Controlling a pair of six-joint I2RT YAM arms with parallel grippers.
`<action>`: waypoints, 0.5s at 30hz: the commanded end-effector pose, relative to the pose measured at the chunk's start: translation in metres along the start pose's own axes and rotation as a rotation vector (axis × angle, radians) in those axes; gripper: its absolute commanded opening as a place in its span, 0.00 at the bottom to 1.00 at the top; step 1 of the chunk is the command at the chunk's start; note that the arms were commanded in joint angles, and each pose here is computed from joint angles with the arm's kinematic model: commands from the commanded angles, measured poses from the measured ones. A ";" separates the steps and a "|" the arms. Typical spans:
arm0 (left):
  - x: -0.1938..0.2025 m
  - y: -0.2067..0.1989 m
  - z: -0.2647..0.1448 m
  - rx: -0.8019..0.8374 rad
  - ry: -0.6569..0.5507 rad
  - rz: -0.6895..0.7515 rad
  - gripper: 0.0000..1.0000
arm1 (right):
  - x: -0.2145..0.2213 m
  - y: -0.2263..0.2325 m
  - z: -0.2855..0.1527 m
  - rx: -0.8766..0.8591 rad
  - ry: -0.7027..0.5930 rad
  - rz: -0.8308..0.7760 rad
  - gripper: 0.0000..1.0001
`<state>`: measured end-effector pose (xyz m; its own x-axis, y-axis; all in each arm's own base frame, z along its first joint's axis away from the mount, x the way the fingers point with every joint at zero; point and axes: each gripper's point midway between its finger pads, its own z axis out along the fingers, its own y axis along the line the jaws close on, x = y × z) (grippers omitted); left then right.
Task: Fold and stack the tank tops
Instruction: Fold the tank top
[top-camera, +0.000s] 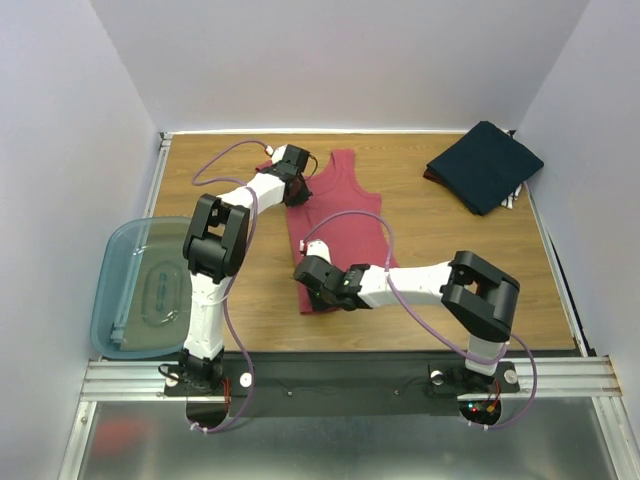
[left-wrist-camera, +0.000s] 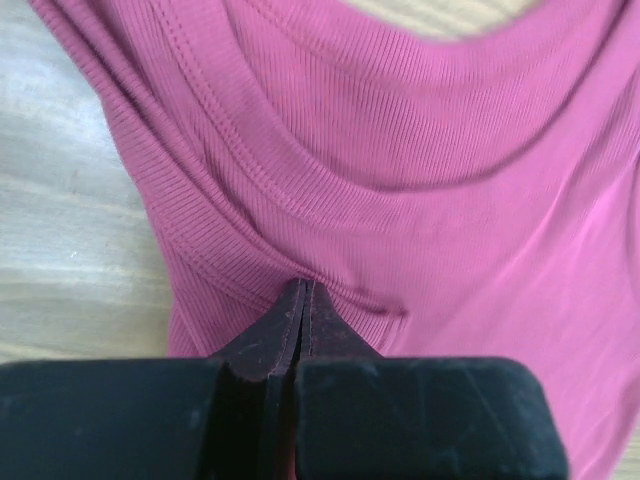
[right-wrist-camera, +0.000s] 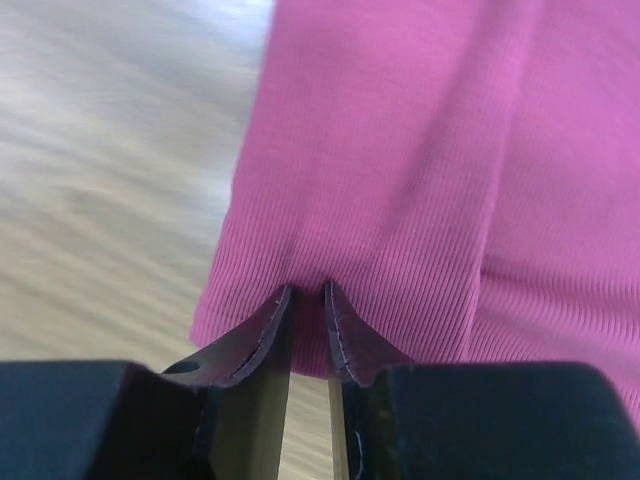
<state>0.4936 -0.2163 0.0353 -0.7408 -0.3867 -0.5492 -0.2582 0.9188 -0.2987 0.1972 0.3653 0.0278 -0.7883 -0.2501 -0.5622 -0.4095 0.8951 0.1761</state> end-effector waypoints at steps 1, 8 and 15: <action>-0.002 0.005 0.001 -0.036 -0.003 0.011 0.04 | 0.006 0.052 0.000 -0.178 0.044 0.014 0.24; 0.002 0.009 0.011 -0.053 0.012 0.058 0.05 | -0.036 0.083 -0.004 -0.240 -0.054 0.090 0.31; -0.021 -0.022 -0.001 0.067 -0.020 0.117 0.24 | -0.094 0.099 -0.031 -0.302 -0.211 0.122 0.47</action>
<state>0.5052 -0.2218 0.0371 -0.7487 -0.3396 -0.5693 -0.2083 0.9358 -0.2843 0.1967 0.4437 0.0686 -0.7934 -0.1525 -0.5893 -0.4414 0.8107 0.3845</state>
